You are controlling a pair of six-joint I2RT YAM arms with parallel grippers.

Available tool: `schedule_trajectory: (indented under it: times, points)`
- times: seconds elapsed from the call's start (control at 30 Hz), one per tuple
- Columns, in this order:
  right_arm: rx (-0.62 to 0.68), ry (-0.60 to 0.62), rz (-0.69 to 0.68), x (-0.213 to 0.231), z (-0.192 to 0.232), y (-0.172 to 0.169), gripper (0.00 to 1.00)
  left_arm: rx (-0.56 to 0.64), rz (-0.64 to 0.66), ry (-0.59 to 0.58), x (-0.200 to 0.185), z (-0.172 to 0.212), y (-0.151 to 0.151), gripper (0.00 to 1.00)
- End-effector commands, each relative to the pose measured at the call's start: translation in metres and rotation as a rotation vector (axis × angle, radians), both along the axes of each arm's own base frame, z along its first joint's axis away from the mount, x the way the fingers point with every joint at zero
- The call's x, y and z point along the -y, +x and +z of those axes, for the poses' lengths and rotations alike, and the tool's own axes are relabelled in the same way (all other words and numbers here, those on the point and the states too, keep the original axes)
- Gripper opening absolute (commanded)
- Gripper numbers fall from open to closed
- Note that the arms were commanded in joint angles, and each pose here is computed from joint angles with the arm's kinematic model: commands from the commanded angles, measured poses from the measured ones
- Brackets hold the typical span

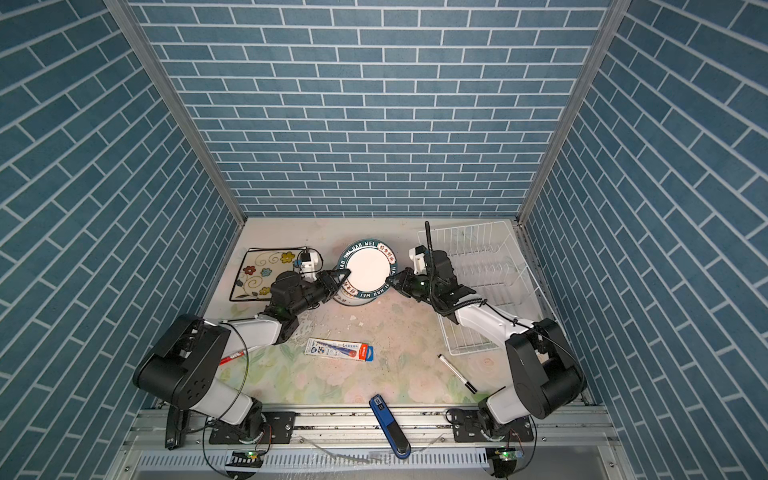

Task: Unload the plates from the dish rack
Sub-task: 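Carry the green-rimmed plate toward the left gripper while the left grips its rim, then open the right gripper and draw it back while the left holds the plate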

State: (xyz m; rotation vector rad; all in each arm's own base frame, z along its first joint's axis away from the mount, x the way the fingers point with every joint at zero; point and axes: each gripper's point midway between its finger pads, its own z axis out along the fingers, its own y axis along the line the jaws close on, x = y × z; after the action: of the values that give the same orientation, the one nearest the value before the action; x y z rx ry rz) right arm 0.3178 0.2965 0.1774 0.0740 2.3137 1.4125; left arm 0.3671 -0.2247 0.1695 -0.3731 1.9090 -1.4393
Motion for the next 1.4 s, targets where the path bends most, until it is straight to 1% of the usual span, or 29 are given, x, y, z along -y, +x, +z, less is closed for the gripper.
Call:
schedule_trajectory:
  times: [0.0, 0.03, 0.17, 0.23, 0.27, 0.33, 0.47, 0.6, 0.67, 0.7, 0.77, 0.97, 1.13, 1.3, 1.37]
  points:
    - [0.04, 0.077, 0.037, -0.009, 0.019, -0.003, 0.0, 0.039, -0.003, -0.009, 0.001, 0.011, 0.005, 0.16]
    - [0.043, 0.08, 0.04, -0.01, 0.02, -0.003, 0.0, 0.038, 0.0, -0.008, 0.001, 0.01, 0.006, 0.15]
    - [0.049, 0.082, 0.062, -0.012, 0.021, -0.005, 0.0, 0.033, 0.006, -0.004, 0.0, 0.007, 0.006, 0.06]
    - [0.053, 0.081, 0.067, -0.012, 0.022, -0.005, 0.12, 0.031, 0.009, -0.006, -0.001, 0.006, 0.006, 0.03]
    - [0.052, 0.078, 0.07, -0.012, 0.022, -0.006, 0.16, 0.031, 0.012, -0.008, -0.002, 0.006, 0.007, 0.02]
    - [0.057, 0.071, 0.072, -0.012, 0.023, -0.006, 0.2, 0.029, 0.021, -0.013, -0.004, 0.005, 0.008, 0.0]
    - [0.076, 0.048, 0.051, -0.007, 0.024, -0.005, 0.41, 0.031, 0.032, -0.036, -0.008, 0.007, 0.01, 0.0]
    - [0.116, 0.01, -0.017, 0.005, 0.026, 0.0, 0.74, 0.029, 0.045, -0.042, -0.014, 0.007, 0.012, 0.0]
    - [0.134, -0.021, -0.047, 0.012, 0.027, 0.001, 0.84, 0.028, 0.055, -0.04, -0.018, 0.007, 0.012, 0.0]
    - [0.145, -0.041, -0.063, 0.016, 0.027, 0.001, 0.93, 0.026, 0.061, -0.036, -0.021, 0.006, 0.012, 0.0]
    - [0.162, -0.068, -0.081, 0.022, 0.029, 0.0, 0.96, 0.02, 0.077, -0.023, -0.027, 0.003, 0.014, 0.0]
    - [0.19, -0.103, -0.098, 0.032, 0.039, -0.003, 0.96, -0.021, 0.113, 0.041, -0.042, -0.011, 0.017, 0.0]
    - [0.204, -0.117, -0.092, 0.035, 0.043, -0.005, 0.96, -0.034, 0.124, 0.132, -0.049, -0.022, 0.019, 0.0]
    - [0.216, -0.136, -0.075, 0.034, 0.045, -0.005, 0.96, -0.062, 0.134, 0.268, -0.057, -0.036, 0.021, 0.0]
    - [0.222, -0.147, -0.075, 0.034, 0.045, -0.003, 0.96, -0.066, 0.139, 0.299, -0.059, -0.039, 0.022, 0.0]
